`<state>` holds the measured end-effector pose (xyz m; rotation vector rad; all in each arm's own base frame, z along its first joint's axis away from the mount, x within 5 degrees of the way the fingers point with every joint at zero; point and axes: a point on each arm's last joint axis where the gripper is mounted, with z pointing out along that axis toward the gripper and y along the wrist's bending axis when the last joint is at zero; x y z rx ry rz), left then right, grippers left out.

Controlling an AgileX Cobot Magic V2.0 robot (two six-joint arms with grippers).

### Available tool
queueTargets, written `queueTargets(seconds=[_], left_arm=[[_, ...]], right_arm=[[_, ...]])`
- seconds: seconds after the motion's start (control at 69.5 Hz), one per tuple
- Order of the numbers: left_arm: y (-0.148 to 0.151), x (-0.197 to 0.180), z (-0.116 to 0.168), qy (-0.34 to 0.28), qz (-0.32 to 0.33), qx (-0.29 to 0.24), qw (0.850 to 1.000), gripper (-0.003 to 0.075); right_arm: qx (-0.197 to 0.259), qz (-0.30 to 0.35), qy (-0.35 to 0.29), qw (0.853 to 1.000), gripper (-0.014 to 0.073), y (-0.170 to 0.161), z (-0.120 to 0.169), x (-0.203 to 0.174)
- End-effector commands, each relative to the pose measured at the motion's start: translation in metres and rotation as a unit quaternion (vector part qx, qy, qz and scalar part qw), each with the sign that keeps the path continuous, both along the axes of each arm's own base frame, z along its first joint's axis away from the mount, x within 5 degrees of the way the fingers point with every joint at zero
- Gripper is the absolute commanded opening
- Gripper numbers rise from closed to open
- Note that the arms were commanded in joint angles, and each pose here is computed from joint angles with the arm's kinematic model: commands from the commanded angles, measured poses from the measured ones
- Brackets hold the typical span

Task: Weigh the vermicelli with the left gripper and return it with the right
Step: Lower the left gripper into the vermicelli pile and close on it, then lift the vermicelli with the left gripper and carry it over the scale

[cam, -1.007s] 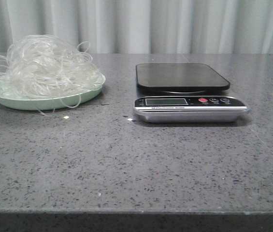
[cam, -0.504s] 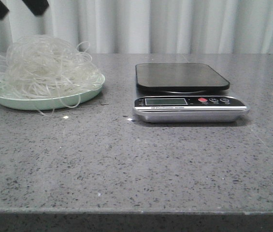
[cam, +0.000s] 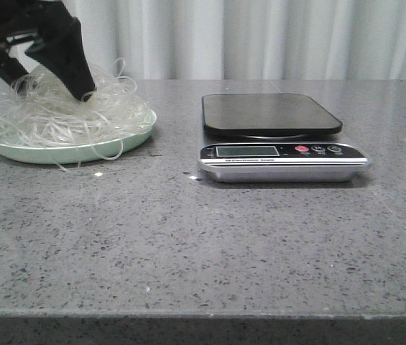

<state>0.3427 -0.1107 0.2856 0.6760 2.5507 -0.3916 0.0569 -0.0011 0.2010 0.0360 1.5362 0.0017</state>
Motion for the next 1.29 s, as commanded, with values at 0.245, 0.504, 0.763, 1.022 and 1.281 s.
queueTargets(seconds=[0.245, 0.504, 0.763, 1.022, 1.281], left_arm=[[-0.005, 0.003, 0.015, -0.028, 0.003, -0.021, 0.999, 0.0622], [-0.005, 0.004, 0.014, -0.028, 0.003, -0.021, 0.999, 0.0298], [-0.004, 0.003, 0.018, -0.04, 0.004, -0.017, 0.999, 0.0146], [-0.006, 0.004, 0.053, -0.054, -0.017, -0.024, 0.998, 0.0145], [-0.01, 0.0, 0.124, -0.131, -0.033, -0.064, 0.989, 0.0145]], right_arm=[[-0.001, -0.008, -0.048, 0.999, 0.0151, -0.001, 0.01, -0.002], [-0.001, -0.008, -0.046, 0.999, 0.0151, -0.001, 0.01, -0.002], [-0.001, -0.008, -0.046, 0.999, 0.0151, -0.001, 0.01, -0.002], [-0.001, -0.008, -0.046, 0.999, 0.0151, -0.001, 0.01, -0.002], [-0.001, -0.008, -0.046, 0.999, 0.0151, -0.001, 0.01, -0.002]])
